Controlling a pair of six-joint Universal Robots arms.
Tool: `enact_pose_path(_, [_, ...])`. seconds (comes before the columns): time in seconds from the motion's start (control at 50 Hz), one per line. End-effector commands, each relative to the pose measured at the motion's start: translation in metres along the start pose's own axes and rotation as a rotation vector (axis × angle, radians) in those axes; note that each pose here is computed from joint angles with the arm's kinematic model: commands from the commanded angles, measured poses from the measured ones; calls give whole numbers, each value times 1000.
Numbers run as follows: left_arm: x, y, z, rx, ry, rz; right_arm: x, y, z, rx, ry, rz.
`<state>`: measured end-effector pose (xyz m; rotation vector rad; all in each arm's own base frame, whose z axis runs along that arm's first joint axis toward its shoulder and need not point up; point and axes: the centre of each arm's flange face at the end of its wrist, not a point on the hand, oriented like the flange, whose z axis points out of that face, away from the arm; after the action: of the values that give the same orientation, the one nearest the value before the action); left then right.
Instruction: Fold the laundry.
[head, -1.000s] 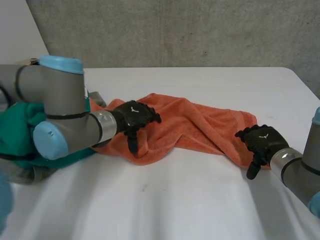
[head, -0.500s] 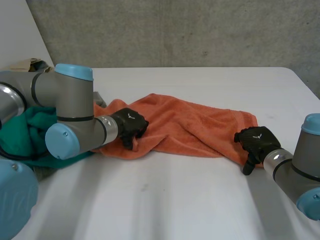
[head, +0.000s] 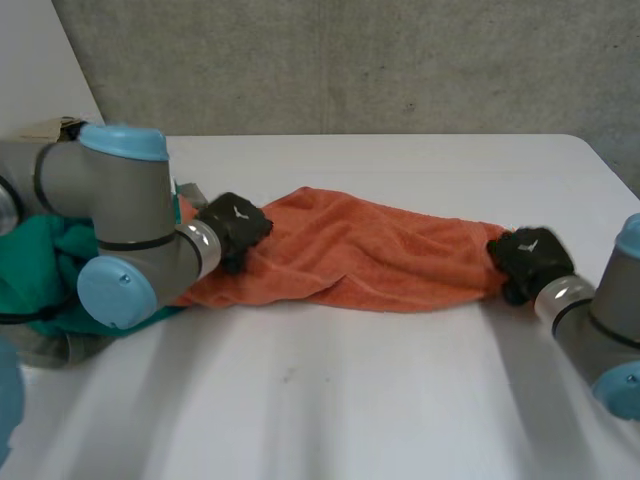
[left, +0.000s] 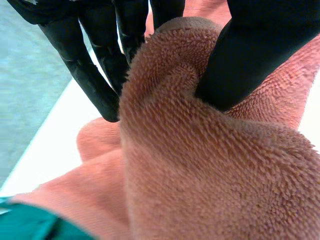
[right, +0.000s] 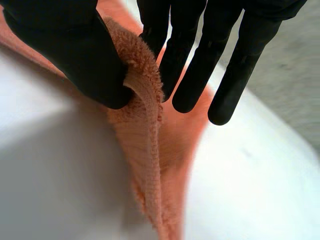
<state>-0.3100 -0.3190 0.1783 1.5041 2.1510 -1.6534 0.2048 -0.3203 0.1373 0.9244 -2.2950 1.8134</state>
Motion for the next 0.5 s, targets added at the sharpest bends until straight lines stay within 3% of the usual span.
enact_pose_path(0.02, [-37,-31,-43,85,-204,-72,60,-54,-9,150,172,6])
enact_pose_path(0.16, [-77,-60,-100,252,-361,-200,117,-122,-52,206,242,2])
enact_pose_path(0.3, [-98,-56,-130,275,-415,-301,156,-161,-90,149,267,9])
enact_pose_path(0.44, [-71,-17,-80,99,-230,-323,126,-140,-62,-60,24,-81])
enact_pose_path(0.5, [-71,-11,-55,91,-231,-320,117,-127,-39,-102,-3,-137])
